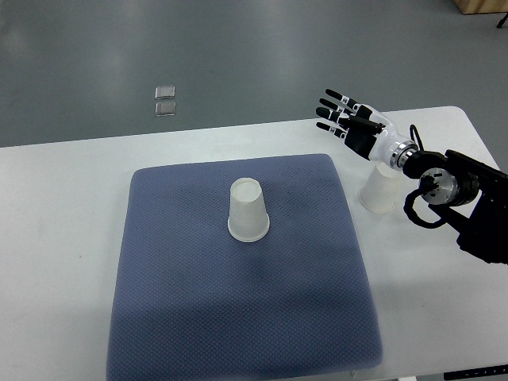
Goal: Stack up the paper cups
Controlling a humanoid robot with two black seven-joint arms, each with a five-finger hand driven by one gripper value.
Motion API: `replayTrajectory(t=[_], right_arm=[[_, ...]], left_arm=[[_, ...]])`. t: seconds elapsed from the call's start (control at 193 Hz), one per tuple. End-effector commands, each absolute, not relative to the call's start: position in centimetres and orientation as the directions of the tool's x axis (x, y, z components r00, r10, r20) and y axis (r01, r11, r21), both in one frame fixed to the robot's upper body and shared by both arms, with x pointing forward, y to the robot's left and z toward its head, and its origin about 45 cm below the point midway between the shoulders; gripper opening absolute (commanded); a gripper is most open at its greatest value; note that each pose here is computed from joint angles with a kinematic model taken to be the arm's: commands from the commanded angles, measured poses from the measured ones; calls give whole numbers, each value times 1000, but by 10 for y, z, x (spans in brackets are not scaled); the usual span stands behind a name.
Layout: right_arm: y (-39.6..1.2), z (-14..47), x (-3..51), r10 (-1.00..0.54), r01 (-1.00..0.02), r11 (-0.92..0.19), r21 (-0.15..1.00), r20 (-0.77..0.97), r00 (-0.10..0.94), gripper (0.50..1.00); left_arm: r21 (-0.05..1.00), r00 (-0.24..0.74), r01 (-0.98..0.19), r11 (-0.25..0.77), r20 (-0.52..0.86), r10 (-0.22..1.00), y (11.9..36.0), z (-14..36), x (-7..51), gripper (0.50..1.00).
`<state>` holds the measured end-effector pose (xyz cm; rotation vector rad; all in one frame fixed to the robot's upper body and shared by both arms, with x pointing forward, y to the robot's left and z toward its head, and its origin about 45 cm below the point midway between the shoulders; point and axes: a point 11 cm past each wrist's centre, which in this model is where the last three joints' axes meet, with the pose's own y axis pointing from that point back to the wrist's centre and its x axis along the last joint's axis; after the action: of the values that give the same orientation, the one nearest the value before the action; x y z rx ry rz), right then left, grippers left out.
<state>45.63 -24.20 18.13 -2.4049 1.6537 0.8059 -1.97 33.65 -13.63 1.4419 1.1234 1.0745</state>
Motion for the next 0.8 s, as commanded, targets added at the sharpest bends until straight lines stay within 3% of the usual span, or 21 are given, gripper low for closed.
replayTrajectory(t=[0.0,0.425,0.559,0.792], right_arm=[[-240,180,456,-833,-893,-403,202,-485,266,926],[-240,181,456,-835,-889,-411,204,-476,277,926],[-241,185,457,-838,-888,-415,198,-464,288,926],[-251,214,468,-875,-850,-474,229,-229,426,926]], left_arm=[[989,183,117,-94,71,980,336,-136,-20,1000],[989,183,117,-92,70,981,336,-136,-20,1000],[991,181,118,-63,41,983,325,-137,-20,1000],[991,184,119,-61,38,982,324,-137,-21,1000]])
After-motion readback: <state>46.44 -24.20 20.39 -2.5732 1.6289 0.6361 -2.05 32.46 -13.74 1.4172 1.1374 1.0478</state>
